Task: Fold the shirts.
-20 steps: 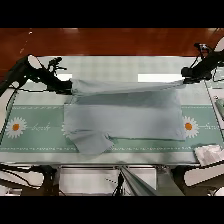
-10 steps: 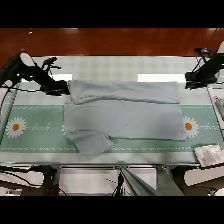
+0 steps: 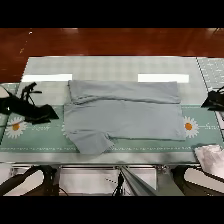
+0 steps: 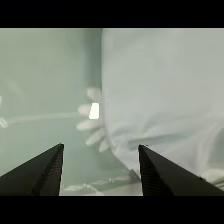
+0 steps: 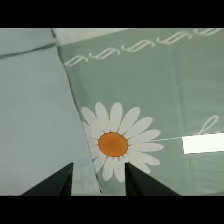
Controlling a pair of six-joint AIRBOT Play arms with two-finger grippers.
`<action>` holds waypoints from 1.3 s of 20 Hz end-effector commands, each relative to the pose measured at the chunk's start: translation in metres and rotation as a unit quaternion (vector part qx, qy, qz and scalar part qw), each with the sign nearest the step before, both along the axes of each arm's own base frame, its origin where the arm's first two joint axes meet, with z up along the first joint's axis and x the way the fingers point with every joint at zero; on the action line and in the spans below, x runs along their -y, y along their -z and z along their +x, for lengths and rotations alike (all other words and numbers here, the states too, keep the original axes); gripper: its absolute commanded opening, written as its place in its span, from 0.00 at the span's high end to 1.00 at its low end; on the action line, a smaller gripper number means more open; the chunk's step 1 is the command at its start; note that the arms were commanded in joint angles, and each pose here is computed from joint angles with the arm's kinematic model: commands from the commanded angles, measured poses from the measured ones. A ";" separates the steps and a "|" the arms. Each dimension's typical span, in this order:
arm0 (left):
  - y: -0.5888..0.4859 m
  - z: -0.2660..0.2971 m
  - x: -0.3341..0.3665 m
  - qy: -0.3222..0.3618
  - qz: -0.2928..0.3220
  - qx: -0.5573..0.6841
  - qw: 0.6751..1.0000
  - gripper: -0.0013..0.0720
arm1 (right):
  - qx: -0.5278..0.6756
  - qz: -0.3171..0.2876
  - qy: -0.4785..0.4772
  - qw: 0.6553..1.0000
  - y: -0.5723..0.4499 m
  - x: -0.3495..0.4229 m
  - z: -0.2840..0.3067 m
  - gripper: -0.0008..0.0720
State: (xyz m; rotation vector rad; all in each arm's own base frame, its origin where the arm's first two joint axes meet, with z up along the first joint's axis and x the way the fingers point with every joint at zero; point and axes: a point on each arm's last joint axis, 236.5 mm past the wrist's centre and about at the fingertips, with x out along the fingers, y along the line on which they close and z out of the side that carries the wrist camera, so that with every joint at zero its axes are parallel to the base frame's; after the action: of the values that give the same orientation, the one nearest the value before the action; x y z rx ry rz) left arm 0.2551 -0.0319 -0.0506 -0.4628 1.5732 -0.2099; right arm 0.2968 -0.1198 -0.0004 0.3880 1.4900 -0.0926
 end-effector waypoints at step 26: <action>0.049 -0.057 0.117 -0.001 -0.109 0.020 0.994 0.94 | -0.074 0.130 0.079 0.986 0.089 -0.053 -0.114 0.23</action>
State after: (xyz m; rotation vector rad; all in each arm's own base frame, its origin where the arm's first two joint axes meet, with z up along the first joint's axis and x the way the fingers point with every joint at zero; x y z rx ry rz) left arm 0.1992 -0.1476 -0.0998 -0.6345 1.5173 -0.3748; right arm 0.2057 -0.0814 -0.0681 0.6619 1.5834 -0.0698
